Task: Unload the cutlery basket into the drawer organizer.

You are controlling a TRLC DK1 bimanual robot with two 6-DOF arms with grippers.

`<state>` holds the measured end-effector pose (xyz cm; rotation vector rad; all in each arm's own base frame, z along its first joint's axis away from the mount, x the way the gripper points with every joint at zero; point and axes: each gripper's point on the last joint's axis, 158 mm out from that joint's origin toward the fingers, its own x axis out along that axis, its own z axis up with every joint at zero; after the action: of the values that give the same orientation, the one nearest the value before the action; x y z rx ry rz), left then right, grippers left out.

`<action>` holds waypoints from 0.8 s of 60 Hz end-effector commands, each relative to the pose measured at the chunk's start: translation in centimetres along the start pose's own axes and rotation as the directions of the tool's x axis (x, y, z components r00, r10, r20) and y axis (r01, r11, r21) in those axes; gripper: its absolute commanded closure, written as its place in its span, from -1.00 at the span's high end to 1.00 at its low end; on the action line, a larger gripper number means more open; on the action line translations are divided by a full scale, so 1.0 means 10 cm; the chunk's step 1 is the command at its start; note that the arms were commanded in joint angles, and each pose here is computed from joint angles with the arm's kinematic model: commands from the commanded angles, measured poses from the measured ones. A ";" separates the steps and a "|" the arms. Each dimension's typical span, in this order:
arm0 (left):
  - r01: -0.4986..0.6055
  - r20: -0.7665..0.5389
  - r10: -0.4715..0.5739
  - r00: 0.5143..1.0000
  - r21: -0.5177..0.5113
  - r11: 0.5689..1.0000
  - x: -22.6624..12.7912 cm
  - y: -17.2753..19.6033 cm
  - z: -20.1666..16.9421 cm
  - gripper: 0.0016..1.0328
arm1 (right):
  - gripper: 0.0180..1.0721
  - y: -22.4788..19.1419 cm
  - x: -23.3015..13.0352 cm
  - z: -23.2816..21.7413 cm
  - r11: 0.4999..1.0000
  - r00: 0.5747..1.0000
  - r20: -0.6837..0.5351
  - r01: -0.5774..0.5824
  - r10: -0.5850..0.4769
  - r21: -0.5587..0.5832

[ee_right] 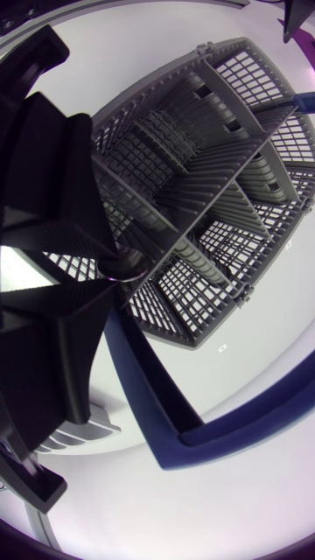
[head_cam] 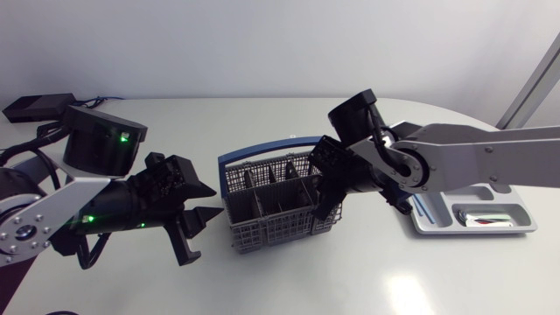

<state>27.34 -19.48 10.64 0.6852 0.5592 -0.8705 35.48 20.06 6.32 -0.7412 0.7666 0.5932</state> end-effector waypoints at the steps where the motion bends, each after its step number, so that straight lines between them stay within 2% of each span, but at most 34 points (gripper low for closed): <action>1: 0.016 -0.025 -0.017 1.000 -0.017 1.000 0.06 -0.07 -0.09 -0.14 | -0.75 0.03 -0.01 -0.05 1.000 1.000 -0.011 -0.009 0.009 -0.014; 29: 0.015 -0.018 -0.015 1.000 -0.012 1.000 0.03 -0.08 -0.06 -0.14 | -0.81 0.24 -0.18 -0.08 0.999 0.998 0.060 -0.010 0.013 -0.043; 48: 0.013 -0.019 -0.014 1.000 -0.011 1.000 0.02 -0.09 -0.08 -0.14 | -0.81 0.19 -0.44 0.01 0.999 0.981 0.191 0.042 -0.038 -0.021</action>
<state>27.11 -19.77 10.64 0.6895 0.5563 -0.8802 32.03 20.49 8.64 -0.7071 0.5971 0.6291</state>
